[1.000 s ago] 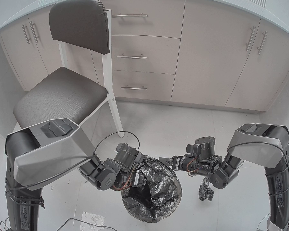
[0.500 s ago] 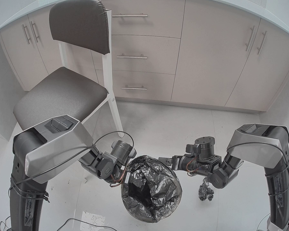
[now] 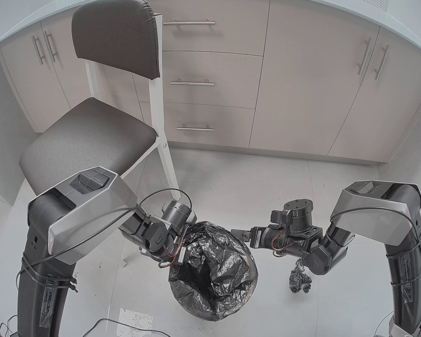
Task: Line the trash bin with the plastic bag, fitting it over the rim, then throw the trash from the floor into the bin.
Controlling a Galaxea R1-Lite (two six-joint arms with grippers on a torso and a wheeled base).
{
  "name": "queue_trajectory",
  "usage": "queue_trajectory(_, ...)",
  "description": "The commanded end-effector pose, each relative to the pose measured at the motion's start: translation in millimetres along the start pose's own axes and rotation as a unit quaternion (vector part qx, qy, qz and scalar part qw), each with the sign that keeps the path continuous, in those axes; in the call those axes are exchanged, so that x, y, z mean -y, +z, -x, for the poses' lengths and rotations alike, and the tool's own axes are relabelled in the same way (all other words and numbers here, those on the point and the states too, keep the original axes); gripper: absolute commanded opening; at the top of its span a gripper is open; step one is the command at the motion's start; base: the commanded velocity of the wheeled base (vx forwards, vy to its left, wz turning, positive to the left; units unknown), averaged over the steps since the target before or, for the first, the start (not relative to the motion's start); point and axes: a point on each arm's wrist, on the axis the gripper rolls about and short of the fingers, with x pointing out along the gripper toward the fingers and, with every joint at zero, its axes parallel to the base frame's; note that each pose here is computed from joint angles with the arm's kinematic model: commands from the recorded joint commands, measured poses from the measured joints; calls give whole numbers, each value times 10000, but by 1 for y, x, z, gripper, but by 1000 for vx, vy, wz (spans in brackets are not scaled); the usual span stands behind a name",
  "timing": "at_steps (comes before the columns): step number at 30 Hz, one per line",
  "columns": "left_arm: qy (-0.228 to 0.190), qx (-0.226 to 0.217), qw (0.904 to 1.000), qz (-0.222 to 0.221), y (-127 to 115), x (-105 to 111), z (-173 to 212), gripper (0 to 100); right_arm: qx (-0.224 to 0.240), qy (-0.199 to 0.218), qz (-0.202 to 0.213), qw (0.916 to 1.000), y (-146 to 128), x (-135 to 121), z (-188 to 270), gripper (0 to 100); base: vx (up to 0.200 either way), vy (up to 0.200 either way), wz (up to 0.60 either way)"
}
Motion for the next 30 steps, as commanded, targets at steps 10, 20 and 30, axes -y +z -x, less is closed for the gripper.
queue_trajectory(10, -248, 279, 9992, 164, 5, 19, 27, 100, -15, -1, 0, 10000, -1, 0, 0, 100, 0, 0, 0)
queue_trajectory(20, -557, 526, 9955, 553, 17, 21, 54, 100, -15, -1, 0, 10000, -1, 0, -1, 100, 0, 0, 0)
queue_trajectory(30, -529, 549, 9940, 783, 29, 24, 32, 100, -15, -1, 0, 10000, -2, 1, -2, 100, 0, 0, 0)
